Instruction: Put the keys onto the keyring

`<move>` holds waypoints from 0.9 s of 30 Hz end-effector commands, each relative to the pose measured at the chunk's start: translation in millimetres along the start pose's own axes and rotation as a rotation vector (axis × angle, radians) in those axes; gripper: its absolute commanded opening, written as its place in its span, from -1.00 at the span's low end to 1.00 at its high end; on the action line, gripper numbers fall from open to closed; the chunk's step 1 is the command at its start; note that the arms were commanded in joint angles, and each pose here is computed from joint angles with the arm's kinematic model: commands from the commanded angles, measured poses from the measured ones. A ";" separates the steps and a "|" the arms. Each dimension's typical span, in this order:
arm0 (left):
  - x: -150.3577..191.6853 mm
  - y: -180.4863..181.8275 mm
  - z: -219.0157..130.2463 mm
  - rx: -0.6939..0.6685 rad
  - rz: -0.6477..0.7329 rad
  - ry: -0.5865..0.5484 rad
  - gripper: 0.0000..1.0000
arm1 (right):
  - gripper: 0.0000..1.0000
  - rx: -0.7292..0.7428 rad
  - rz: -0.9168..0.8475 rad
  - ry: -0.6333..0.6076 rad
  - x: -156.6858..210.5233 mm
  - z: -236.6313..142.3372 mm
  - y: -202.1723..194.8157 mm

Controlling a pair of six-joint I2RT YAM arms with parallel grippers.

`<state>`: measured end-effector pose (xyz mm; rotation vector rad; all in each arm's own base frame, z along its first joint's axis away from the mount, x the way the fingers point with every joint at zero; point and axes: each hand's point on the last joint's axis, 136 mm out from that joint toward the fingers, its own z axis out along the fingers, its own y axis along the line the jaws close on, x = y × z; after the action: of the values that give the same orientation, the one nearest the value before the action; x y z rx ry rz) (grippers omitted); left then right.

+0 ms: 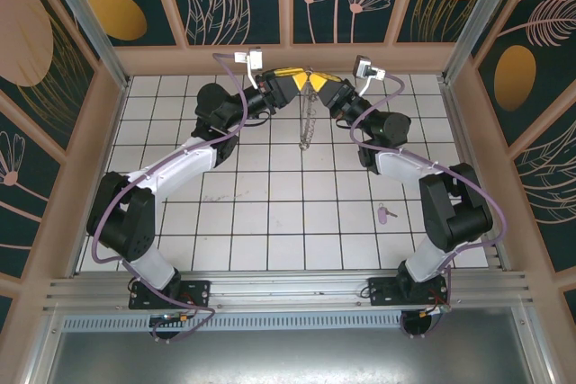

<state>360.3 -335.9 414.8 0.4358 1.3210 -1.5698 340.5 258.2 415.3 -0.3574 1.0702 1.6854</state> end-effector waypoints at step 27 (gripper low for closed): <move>-0.5 -14.3 -4.1 -0.061 0.325 0.144 -1.00 | 0.08 0.138 -0.100 0.024 -28.7 -39.2 11.9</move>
<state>358.2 -338.2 399.0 0.5784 1.3957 -1.3834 349.1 216.2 411.0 -0.2815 1.1603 1.5785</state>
